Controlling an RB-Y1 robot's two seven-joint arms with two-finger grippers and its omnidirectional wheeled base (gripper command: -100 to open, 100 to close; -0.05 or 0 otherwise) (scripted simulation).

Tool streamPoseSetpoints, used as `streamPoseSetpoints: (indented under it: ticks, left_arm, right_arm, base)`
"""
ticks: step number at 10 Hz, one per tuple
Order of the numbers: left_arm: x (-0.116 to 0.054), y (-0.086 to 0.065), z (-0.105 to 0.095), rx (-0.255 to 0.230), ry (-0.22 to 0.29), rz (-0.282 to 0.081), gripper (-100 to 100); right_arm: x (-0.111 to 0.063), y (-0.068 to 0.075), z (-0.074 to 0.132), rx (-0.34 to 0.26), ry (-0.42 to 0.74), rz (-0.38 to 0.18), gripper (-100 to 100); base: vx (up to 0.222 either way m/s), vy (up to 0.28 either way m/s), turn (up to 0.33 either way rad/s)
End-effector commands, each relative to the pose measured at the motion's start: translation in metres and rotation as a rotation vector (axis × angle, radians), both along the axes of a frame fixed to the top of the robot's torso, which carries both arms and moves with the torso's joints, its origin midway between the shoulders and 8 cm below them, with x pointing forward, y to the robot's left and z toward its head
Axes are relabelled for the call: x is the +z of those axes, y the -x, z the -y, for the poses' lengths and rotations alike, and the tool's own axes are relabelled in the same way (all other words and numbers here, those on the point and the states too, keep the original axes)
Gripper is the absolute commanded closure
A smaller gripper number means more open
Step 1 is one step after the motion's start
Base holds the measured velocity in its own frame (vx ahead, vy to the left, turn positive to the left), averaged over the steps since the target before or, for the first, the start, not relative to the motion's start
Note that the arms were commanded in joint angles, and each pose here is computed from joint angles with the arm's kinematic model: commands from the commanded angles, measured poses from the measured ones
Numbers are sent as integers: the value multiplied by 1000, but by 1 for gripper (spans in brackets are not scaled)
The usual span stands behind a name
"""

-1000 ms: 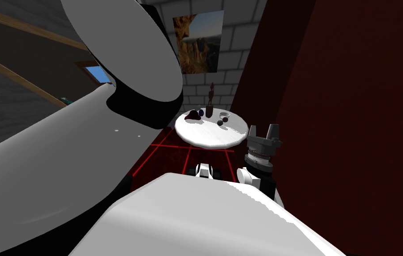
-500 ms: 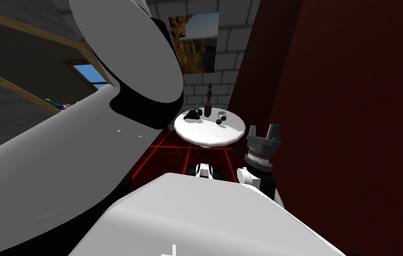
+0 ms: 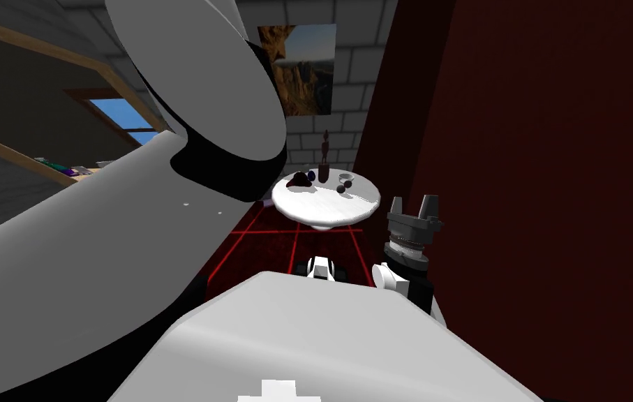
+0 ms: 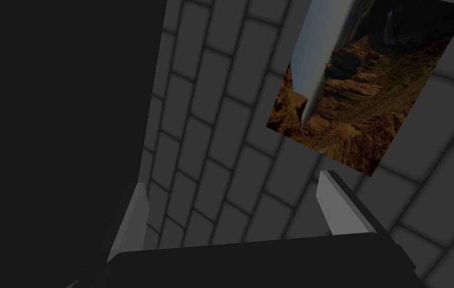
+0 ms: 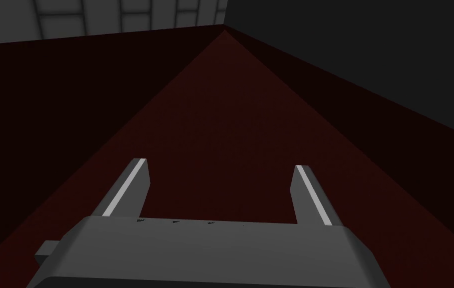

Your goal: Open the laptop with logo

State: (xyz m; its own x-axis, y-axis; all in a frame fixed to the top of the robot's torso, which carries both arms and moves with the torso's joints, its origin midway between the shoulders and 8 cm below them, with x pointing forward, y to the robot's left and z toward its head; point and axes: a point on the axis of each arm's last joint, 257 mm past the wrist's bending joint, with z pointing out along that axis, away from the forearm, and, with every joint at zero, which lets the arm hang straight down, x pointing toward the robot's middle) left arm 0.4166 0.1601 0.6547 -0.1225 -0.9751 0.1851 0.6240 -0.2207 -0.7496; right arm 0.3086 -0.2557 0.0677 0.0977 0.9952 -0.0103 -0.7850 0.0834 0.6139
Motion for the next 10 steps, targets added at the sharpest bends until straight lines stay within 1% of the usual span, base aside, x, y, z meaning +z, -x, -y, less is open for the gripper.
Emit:
streamPoseSetpoints:
  ticks: [1,2,3,7,10]
  left_arm:
    - [-1,-4,2,7,-4,5,-100]
    - [13,11,-13,29,-8,10,-100]
    - [19,19,-21,40,-9,11,-100]
    - [41,51,-56,81,-9,11,-100]
    - [54,76,-84,109,-3,8,-100]
  right_arm:
    - [0,0,0,0,0,0,0]
    - [0,0,0,0,0,0,0]
    - [0,0,0,0,0,0,0]
    - [0,0,0,0,0,0,0]
    - [0,0,0,0,0,0,0]
  base:
    - [-21,17,-3]
    - [25,-32,-128]
    - [68,-65,-134]
    - [74,-53,-105]
    - [57,-42,-100]
